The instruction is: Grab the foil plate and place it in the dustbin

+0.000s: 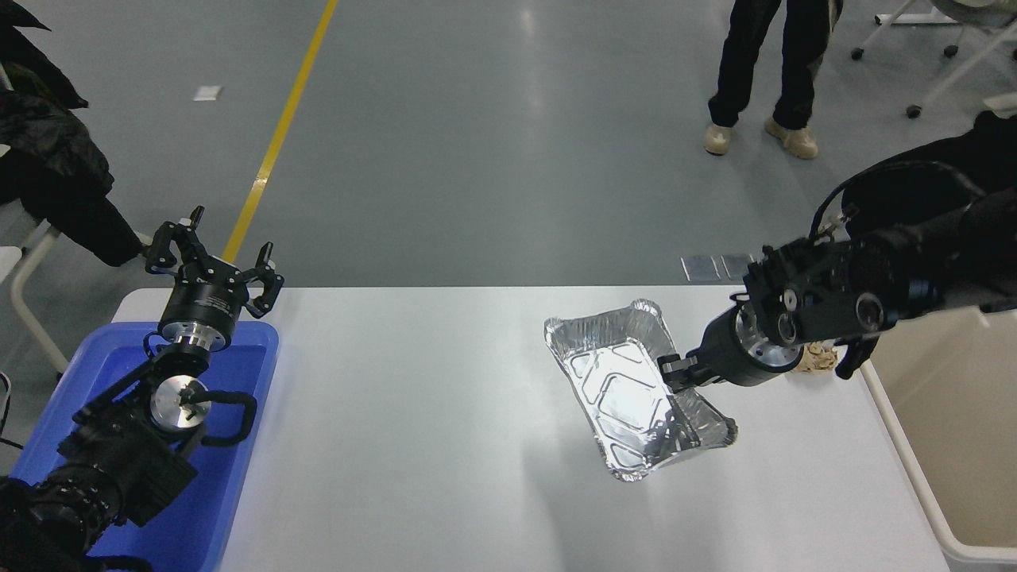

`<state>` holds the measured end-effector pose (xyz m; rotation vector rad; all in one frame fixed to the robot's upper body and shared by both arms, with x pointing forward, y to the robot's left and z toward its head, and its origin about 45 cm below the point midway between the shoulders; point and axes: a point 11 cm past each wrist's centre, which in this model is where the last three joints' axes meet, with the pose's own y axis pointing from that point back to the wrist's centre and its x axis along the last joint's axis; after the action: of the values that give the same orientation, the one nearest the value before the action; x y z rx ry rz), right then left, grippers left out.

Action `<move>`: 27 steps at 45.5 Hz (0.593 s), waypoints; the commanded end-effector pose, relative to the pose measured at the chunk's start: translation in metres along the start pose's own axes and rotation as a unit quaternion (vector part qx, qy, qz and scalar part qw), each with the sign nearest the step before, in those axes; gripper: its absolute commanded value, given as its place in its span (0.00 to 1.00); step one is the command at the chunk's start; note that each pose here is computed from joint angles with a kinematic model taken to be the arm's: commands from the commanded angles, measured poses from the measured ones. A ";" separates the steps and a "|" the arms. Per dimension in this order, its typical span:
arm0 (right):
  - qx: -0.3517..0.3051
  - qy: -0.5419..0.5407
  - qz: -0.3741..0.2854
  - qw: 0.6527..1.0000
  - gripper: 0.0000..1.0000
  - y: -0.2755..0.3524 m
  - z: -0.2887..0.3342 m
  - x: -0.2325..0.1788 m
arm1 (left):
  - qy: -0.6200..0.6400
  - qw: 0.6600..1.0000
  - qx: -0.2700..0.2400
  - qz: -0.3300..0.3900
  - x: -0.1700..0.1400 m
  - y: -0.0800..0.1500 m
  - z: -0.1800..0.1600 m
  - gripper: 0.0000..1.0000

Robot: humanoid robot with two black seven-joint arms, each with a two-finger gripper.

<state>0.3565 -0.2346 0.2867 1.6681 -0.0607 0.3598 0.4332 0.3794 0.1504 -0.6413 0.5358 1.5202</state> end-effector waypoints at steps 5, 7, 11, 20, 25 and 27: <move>-0.043 -0.002 -0.006 0.999 0.00 0.089 0.012 0.016 | 0.000 1.000 0.001 0.001 0.000 0.001 -0.001 0.99; -0.050 -0.007 -0.001 0.999 0.00 0.093 0.017 0.017 | 0.000 1.000 0.000 0.000 0.000 0.000 0.000 0.99; -0.063 -0.020 0.010 0.998 0.00 0.102 0.030 0.018 | 0.001 1.000 0.000 0.000 0.000 0.000 0.000 0.99; -0.089 -0.090 0.059 0.990 0.00 0.125 0.086 0.020 | 0.001 1.000 0.000 0.000 0.000 0.000 0.000 0.99; -0.096 -0.132 0.102 0.981 0.00 0.141 0.123 0.022 | 0.000 1.000 0.000 0.000 0.000 0.000 0.000 0.99; -0.101 -0.150 0.118 0.976 0.00 0.148 0.140 0.022 | 0.001 1.000 0.000 0.000 0.000 0.000 0.000 0.99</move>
<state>0.3637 -0.3176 0.3958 1.5373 -0.2798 0.3029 0.4332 0.3793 0.1503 -0.6421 0.5364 1.5207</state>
